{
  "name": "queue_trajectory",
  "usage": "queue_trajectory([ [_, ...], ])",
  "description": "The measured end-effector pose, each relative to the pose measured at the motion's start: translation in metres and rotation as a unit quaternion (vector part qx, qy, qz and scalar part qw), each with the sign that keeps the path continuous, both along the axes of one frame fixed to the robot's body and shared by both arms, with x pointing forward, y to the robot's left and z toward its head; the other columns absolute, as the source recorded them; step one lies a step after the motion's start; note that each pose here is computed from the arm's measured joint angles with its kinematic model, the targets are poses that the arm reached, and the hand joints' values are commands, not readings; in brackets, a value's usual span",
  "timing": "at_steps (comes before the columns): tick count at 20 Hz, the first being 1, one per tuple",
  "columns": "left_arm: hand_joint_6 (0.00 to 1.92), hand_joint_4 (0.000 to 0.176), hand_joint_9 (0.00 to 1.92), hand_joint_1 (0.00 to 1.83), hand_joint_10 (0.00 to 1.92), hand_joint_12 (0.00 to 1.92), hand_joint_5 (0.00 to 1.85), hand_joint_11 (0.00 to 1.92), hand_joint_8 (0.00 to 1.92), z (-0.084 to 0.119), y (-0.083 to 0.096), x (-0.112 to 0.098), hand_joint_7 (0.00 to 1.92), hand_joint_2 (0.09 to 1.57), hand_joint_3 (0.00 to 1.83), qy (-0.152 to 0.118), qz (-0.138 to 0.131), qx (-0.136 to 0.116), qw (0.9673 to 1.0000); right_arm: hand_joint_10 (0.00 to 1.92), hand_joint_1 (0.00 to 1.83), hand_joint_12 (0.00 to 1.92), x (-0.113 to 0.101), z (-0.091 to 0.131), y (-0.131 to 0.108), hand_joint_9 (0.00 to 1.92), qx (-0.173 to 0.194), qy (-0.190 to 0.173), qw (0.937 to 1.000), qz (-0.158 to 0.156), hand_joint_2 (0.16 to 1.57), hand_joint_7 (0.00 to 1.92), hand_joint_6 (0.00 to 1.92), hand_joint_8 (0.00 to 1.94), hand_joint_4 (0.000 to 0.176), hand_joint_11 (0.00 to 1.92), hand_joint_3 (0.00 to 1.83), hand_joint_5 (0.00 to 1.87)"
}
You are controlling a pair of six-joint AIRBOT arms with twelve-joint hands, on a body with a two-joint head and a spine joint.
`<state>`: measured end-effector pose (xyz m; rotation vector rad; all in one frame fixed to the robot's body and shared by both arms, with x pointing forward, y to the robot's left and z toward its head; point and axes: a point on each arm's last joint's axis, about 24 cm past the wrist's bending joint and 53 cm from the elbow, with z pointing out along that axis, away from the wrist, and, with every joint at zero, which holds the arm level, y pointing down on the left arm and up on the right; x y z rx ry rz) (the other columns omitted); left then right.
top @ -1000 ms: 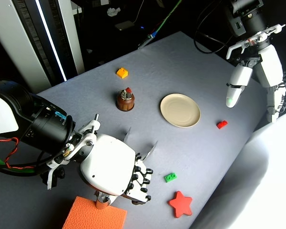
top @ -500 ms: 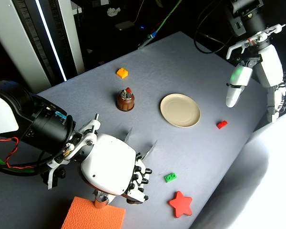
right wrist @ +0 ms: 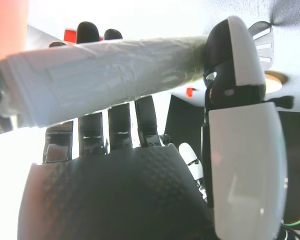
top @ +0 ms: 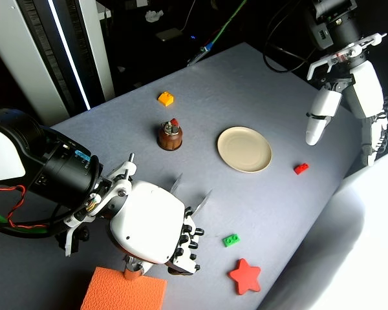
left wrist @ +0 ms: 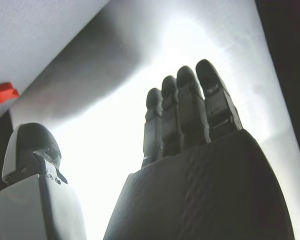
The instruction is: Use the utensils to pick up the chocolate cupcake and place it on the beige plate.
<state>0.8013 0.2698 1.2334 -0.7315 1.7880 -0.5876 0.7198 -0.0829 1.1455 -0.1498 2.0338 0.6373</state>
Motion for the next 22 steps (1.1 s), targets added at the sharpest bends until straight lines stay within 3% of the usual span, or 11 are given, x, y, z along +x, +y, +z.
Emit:
queue_trajectory([
  [7, 0.00, 0.000, 0.20, 0.55, 0.00, 0.42, 0.24, 0.00, 0.00, 0.0000, 0.0006, 0.0001, 0.22, 0.96, 0.00, 0.000, 0.001, 0.000, 1.0000, 1.00, 0.94, 1.59, 0.0002, 0.0007, 0.0002, 0.48, 0.001, 0.000, 1.0000, 0.000, 1.12, 0.82, 0.01, 0.03, 0.000, 0.28, 0.00, 0.67],
  [22, 0.00, 0.000, 0.19, 0.53, 0.00, 0.39, 0.24, 0.00, 0.00, -0.0005, 0.0041, 0.0009, 0.21, 0.97, 0.00, 0.001, 0.005, -0.002, 1.0000, 0.99, 0.95, 1.58, 0.0006, 0.0015, -0.0006, 0.55, 0.001, 0.000, 1.0000, -0.002, 1.11, 0.88, 0.02, 0.05, 0.000, 0.34, 0.00, 0.75],
])
